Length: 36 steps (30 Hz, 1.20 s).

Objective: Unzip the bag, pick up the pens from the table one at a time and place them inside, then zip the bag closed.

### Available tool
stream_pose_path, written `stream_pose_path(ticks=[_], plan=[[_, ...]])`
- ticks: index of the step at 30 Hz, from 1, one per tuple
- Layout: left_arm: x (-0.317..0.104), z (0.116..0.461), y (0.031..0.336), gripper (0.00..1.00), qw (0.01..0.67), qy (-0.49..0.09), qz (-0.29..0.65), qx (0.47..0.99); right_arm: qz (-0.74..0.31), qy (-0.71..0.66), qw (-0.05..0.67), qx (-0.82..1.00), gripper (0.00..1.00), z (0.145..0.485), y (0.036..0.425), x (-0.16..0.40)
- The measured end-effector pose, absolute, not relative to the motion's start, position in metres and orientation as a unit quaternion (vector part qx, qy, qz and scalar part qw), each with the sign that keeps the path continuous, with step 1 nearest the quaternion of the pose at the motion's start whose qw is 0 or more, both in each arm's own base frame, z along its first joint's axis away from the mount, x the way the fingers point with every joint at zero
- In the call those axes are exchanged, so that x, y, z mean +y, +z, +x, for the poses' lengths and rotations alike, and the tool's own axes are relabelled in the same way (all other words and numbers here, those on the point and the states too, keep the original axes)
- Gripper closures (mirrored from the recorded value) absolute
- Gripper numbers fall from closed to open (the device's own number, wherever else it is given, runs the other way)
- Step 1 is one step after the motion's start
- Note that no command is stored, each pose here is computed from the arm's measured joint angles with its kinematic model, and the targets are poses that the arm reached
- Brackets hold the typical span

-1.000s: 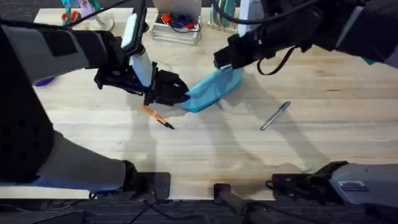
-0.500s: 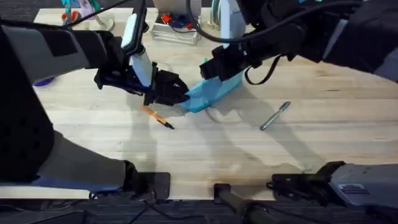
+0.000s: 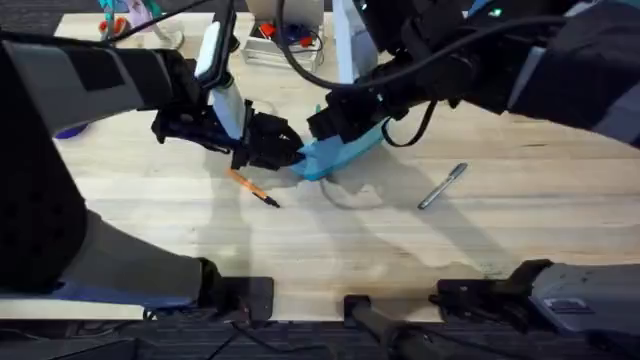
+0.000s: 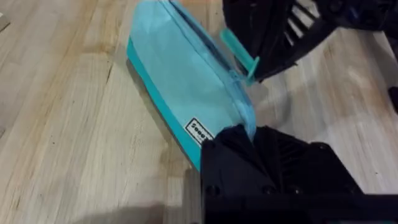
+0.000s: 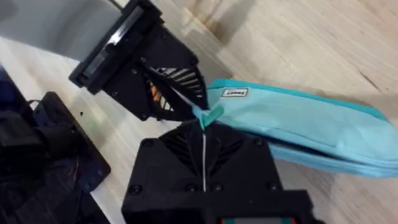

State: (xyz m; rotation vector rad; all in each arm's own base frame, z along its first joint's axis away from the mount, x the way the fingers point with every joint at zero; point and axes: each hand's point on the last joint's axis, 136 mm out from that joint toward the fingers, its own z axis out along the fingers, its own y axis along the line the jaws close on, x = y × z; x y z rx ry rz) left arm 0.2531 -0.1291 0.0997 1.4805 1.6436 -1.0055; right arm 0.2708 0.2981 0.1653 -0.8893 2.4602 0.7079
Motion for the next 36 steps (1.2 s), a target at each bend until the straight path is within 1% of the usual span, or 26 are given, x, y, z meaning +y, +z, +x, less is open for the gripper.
stream_pose_path(ticks=[28, 36], plan=[[-0.129, 0.253, 0.1, 0.96, 0.349, -0.389, 0.57, 0.634, -0.355, 0.258, 0.207, 0.874, 0.971, 0.248, 0.165, 0.318], [-0.129, 0.253, 0.1, 0.96, 0.349, -0.389, 0.57, 0.634, -0.358, 0.259, 0.208, 0.873, 0.97, 0.246, 0.165, 0.32]])
